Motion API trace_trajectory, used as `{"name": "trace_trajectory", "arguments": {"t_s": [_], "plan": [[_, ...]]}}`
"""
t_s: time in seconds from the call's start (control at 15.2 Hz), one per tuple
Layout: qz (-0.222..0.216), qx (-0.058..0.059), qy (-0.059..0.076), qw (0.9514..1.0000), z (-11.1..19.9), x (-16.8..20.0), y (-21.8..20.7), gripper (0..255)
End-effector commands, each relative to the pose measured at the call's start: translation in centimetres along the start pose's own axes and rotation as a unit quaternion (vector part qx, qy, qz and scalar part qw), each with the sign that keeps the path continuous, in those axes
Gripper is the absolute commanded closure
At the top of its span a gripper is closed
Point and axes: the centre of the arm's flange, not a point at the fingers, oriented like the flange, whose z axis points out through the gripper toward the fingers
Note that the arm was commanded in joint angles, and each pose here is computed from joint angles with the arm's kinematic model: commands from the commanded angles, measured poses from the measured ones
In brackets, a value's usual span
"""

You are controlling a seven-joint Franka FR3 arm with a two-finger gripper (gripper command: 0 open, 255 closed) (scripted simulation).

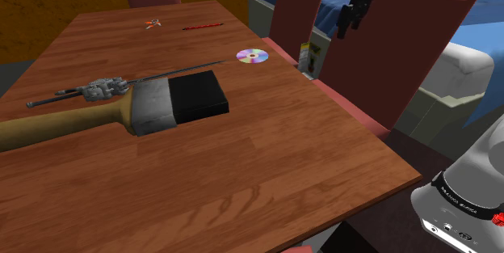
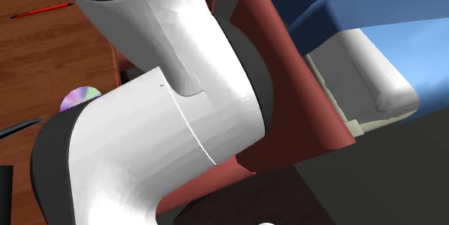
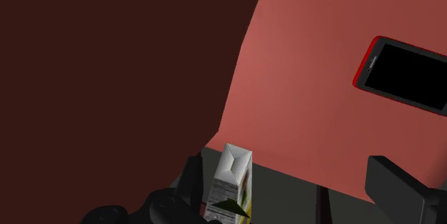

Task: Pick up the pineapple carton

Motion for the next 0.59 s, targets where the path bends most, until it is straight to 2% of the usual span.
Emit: {"name": "trace_trajectory", "arguments": {"t_s": [0.0,0.53], "plan": [[-0.003,0.006,-0.006,1.0,1.4,2.1,0.7,0],[-0.013,0.03,-0.031,0.999,7.9,10.8,3.9,0]]}}
